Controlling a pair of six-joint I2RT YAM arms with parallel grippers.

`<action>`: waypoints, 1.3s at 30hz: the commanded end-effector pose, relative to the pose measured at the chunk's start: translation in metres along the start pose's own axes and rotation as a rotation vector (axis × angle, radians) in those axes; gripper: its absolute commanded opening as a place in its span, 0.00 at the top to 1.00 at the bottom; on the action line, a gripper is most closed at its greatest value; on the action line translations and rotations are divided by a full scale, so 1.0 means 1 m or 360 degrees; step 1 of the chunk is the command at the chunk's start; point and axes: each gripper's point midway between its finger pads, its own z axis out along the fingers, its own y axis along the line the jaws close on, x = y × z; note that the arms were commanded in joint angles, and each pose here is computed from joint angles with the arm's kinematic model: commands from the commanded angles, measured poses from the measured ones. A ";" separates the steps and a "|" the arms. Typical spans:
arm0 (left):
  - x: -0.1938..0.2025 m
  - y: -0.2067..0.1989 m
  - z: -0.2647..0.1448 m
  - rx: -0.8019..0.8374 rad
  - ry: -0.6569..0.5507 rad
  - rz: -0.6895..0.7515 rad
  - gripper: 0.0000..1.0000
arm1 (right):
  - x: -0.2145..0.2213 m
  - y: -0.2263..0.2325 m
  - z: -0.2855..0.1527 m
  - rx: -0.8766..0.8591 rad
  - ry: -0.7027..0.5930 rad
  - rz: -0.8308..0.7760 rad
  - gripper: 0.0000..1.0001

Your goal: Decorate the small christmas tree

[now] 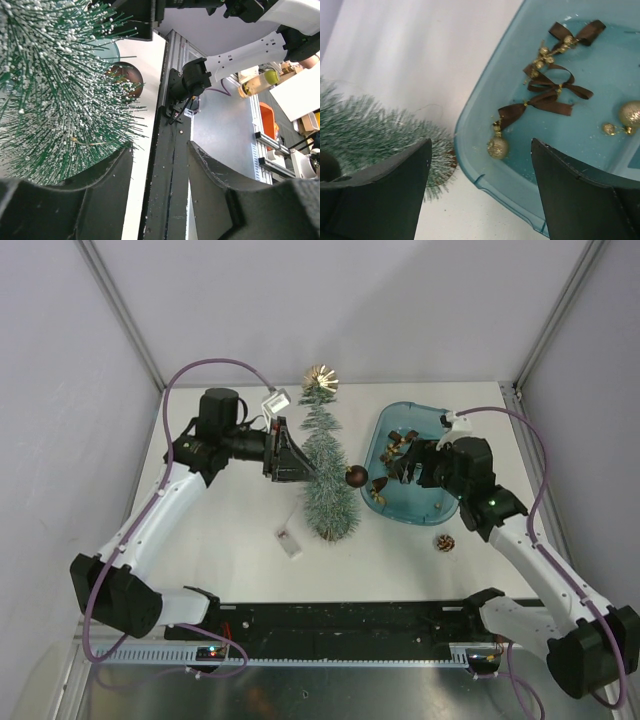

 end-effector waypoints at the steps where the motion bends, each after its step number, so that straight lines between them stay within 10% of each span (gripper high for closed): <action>1: -0.011 -0.026 -0.007 0.0054 -0.0027 0.0109 0.46 | -0.015 -0.020 0.008 0.0180 -0.0061 -0.0007 0.16; 13: 0.001 -0.043 -0.015 0.0066 0.0007 0.0116 0.26 | 0.003 -0.071 0.033 0.0491 0.0017 0.0121 0.16; 18: 0.004 -0.051 -0.019 0.0052 0.0024 0.0139 0.03 | 0.007 -0.072 0.037 0.0489 0.0022 0.0148 0.17; 39: 0.023 0.010 -0.070 -0.0592 0.0118 0.0196 0.00 | 0.010 -0.074 0.034 0.0503 0.0006 0.0155 0.16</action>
